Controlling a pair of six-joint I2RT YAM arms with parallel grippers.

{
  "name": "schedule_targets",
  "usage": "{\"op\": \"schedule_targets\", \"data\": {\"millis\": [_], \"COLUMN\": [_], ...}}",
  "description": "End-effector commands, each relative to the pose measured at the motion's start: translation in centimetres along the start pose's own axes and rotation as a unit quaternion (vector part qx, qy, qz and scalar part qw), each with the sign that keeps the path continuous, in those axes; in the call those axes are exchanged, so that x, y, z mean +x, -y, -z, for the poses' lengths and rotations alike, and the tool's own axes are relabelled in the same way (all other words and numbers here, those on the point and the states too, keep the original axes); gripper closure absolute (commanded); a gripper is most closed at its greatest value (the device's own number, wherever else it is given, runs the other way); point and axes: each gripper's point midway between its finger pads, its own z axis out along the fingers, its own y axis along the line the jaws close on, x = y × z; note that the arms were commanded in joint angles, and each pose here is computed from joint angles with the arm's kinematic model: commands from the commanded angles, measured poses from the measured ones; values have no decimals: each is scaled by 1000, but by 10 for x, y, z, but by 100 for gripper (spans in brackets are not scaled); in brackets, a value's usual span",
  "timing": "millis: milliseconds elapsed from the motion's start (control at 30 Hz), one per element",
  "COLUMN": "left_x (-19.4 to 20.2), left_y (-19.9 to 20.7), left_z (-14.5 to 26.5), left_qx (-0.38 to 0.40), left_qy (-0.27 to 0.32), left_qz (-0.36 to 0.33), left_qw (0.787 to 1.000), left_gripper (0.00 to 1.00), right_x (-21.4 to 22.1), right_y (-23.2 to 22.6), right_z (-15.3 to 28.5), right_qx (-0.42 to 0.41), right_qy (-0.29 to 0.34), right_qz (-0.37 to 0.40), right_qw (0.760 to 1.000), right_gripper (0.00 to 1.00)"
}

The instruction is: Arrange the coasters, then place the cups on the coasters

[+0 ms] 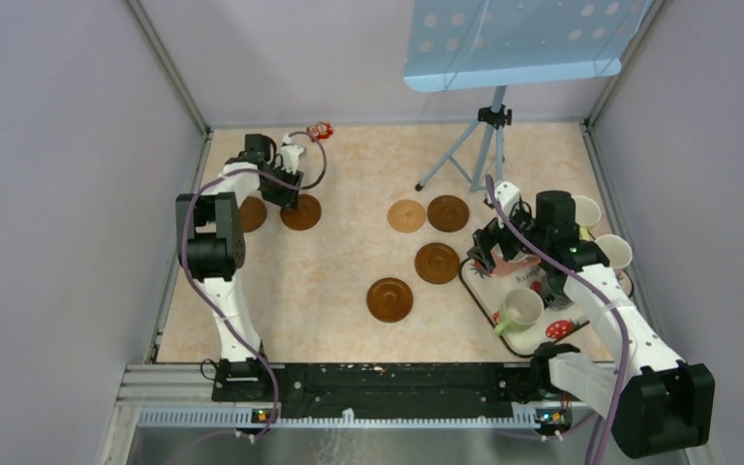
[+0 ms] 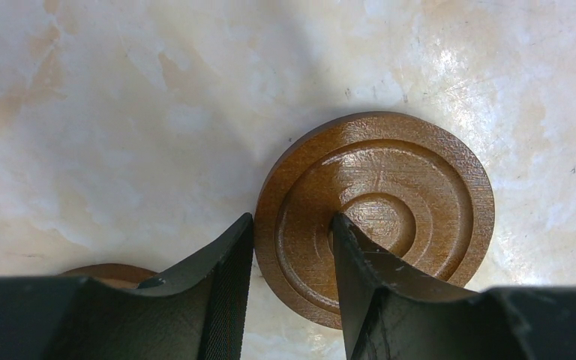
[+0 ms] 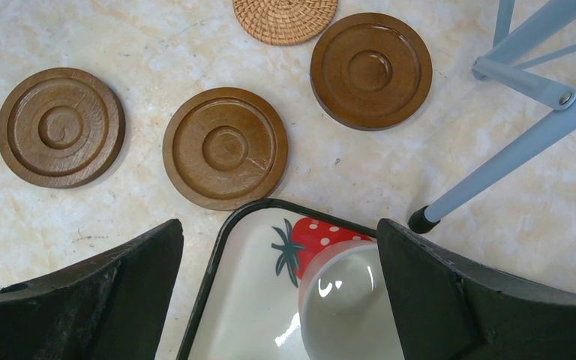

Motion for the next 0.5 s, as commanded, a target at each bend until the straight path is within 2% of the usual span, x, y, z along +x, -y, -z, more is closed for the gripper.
{"op": "schedule_targets", "data": {"millis": [0, 133, 267, 467], "left_x": [12, 11, -5, -58], "left_y": [-6, -3, 2, 12], "left_z": [-15, -10, 15, 73], "left_qx": [-3, 4, 4, 2], "left_qy": [-20, -19, 2, 84], "left_qz": [13, 12, 12, -9], "left_qw": [1000, 1000, 1000, 996], "left_gripper": [52, 45, 28, 22], "right_x": [-26, -26, -26, -29], "right_y": [6, 6, 6, 1], "right_z": [3, 3, 3, 5], "right_qx": [8, 8, 7, -3], "right_qy": [30, 30, 29, 37], "right_qz": [26, 27, 27, 31], "right_qw": [999, 999, 999, 999], "right_gripper": [1, 1, 1, 1]}}
